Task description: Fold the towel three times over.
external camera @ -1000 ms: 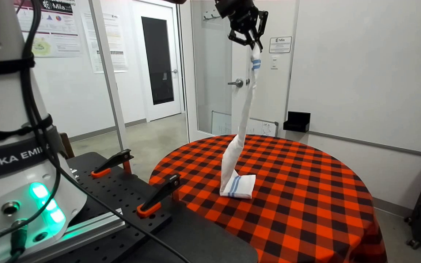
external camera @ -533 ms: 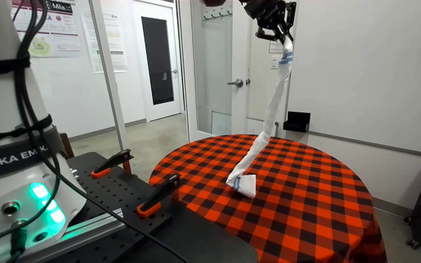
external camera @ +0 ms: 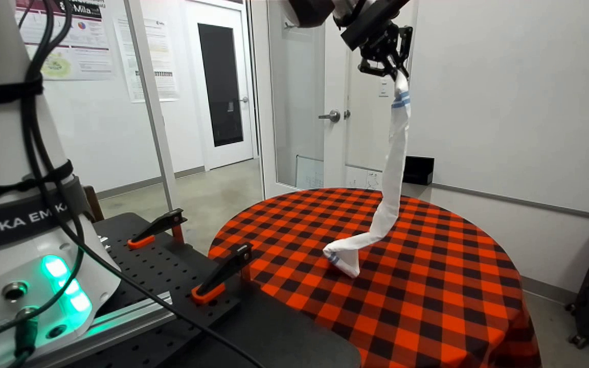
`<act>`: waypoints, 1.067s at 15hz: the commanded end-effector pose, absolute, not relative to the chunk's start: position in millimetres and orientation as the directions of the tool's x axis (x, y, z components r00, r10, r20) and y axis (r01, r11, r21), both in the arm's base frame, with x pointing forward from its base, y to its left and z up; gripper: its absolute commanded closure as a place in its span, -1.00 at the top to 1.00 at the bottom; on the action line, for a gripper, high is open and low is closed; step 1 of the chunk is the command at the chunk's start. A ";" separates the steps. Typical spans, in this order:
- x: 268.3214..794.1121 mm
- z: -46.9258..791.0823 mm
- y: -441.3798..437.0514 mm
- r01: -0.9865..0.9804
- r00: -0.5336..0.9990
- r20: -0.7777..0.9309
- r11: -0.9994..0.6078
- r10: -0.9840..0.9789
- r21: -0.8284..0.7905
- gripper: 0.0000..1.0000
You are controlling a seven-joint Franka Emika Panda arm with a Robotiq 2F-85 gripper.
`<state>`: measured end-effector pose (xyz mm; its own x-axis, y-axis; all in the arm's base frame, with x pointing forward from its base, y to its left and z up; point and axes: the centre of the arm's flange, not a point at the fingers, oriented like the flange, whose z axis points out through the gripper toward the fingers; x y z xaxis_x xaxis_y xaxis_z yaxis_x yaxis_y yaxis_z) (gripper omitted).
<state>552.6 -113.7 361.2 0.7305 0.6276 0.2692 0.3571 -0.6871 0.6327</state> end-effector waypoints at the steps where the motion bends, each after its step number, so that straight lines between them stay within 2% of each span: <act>1: 543.0 342.5 -93.6 0.388 0.725 0.257 -0.687 0.639 0.615 -0.97; 11: 495.7 279.6 -55.1 0.563 0.703 0.181 -0.693 0.688 0.450 -0.97; 16: 477.7 276.1 -13.0 0.565 0.737 0.206 -0.754 0.644 0.337 -0.97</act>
